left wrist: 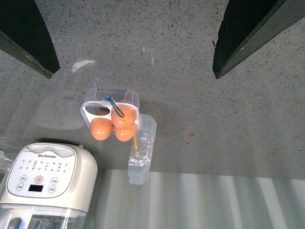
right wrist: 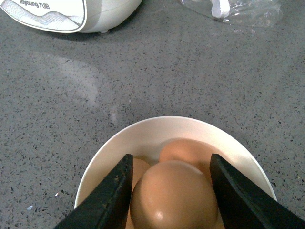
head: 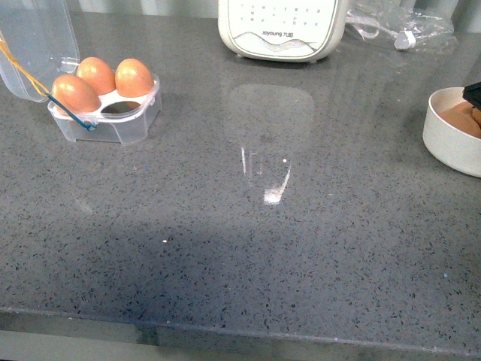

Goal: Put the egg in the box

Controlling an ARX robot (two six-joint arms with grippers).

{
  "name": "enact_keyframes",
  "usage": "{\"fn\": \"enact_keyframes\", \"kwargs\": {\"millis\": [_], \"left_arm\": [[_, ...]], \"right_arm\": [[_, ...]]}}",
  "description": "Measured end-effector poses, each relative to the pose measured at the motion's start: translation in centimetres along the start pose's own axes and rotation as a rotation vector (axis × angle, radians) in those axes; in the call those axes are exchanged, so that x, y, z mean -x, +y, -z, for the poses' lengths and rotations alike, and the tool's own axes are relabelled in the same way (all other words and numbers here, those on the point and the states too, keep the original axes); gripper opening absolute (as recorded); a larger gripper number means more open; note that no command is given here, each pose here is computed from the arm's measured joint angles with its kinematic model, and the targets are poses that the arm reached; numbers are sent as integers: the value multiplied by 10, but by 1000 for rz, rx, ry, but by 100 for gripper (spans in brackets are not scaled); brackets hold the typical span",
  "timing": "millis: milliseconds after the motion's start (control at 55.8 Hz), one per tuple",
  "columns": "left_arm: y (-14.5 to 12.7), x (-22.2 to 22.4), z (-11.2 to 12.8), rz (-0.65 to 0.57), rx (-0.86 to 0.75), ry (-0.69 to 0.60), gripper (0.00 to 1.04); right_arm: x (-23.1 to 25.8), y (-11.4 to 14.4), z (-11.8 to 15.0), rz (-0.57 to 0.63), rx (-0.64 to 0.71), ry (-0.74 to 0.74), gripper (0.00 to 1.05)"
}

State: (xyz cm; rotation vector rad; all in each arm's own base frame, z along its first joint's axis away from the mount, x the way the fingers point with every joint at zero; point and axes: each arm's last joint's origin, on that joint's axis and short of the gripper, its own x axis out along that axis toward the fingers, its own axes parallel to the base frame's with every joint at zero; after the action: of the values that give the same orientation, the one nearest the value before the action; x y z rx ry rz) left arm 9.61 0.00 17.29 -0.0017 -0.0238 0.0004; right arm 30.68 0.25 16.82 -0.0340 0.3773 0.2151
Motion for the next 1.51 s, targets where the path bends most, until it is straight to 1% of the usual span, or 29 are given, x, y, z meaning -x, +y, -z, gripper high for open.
{"fn": "enact_keyframes", "kwargs": {"millis": [18, 72, 341, 502, 592, 699, 807, 878, 1004, 1147, 1183, 1273, 1362, 1506], "left_arm": [[0, 0, 0, 0, 0, 0, 98], [0, 0, 0, 0, 0, 0, 98], [0, 0, 0, 0, 0, 0, 98], [0, 0, 0, 0, 0, 0, 98], [0, 0, 0, 0, 0, 0, 98], [0, 0, 0, 0, 0, 0, 98], [0, 0, 0, 0, 0, 0, 98], [0, 0, 0, 0, 0, 0, 98], [0, 0, 0, 0, 0, 0, 98], [0, 0, 0, 0, 0, 0, 98], [0, 0, 0, 0, 0, 0, 98], [0, 0, 0, 0, 0, 0, 98], [0, 0, 0, 0, 0, 0, 98], [0, 0, 0, 0, 0, 0, 98]], "right_arm": [[1, 0, -1, -1, 1, -2, 44], [2, 0, -2, 0, 2, -6, 41], [6, 1, -1, 3, 2, -3, 41], [12, 5, -10, -6, 10, -23, 41], [12, 8, -18, -19, 15, -38, 41], [9, 14, -34, -40, 24, -65, 41], [5, 25, -57, -78, 35, -106, 41], [-3, 39, -77, -131, 40, -136, 41], [-17, 67, -101, -246, 42, -156, 41], [-32, 106, -118, -406, 51, -144, 41], [-36, 121, -122, -454, 61, -136, 41], [-41, 144, -126, -544, 77, -132, 41], [-45, 175, -124, -643, 102, -99, 41], [-43, 200, -118, -762, 117, -69, 41]]}}
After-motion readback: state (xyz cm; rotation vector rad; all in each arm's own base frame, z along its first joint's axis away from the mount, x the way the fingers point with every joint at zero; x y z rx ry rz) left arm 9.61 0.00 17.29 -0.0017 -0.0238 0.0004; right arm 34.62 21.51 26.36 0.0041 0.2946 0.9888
